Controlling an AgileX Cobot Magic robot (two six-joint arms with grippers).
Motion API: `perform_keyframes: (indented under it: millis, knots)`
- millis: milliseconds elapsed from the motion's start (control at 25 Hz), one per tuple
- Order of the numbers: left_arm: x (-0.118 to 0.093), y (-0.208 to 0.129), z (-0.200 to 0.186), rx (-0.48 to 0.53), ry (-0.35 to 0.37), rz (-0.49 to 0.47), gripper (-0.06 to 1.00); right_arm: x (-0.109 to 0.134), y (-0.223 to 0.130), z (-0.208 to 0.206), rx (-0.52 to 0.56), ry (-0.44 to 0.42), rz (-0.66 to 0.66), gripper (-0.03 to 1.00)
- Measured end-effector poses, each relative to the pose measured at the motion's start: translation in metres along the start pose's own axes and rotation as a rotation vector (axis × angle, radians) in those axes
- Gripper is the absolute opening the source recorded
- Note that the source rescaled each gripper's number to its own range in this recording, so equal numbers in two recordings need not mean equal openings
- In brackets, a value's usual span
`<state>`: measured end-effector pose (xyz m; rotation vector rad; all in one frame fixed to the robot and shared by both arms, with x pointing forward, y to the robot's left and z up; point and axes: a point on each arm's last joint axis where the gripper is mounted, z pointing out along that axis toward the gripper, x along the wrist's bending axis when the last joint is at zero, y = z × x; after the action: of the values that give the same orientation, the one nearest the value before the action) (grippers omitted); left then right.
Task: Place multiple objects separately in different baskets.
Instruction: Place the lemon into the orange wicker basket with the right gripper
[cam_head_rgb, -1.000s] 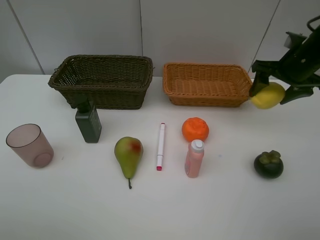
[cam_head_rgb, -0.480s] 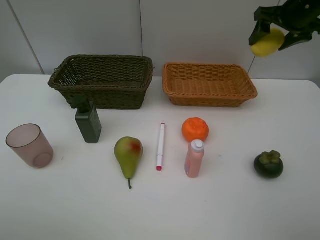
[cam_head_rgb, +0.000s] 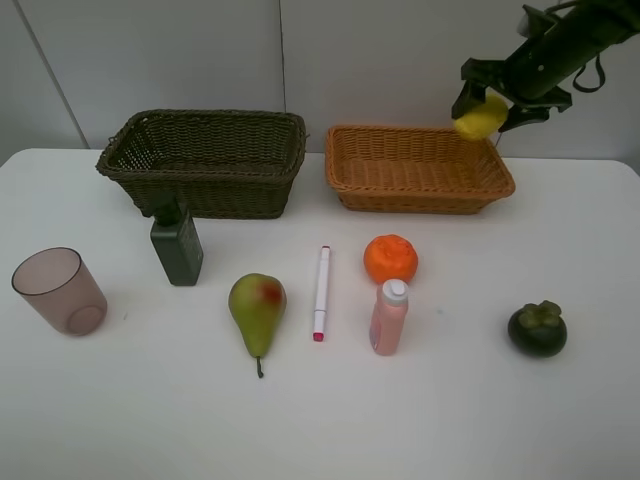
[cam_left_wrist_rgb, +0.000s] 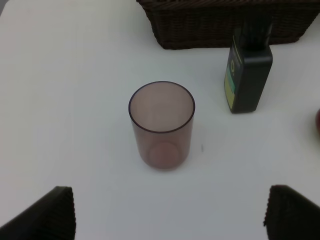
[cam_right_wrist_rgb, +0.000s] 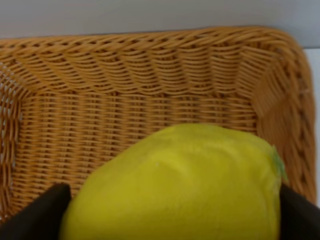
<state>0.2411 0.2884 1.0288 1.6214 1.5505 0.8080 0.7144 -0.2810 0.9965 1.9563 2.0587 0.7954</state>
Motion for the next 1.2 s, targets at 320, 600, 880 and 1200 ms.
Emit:
perform_keyframes:
  millis: [320,600,880,1200]
  knots:
    - [0.000,0.000,0.000,0.000,0.000,0.000,1.00,-0.004,-0.014,0.048,0.056,0.006,0.014,0.74]
    - [0.000,0.000,0.000,0.000,0.000,0.000,1.00,-0.007,-0.015,0.057,0.041,0.002,0.023,0.74]
    - [0.000,0.000,0.000,0.000,0.000,0.000,1.00,-0.008,-0.012,0.057,0.010,-0.006,0.036,0.74]
    - [0.000,0.000,0.000,0.000,0.000,0.000,1.00,-0.007,-0.015,0.057,0.040,0.002,0.036,0.77]
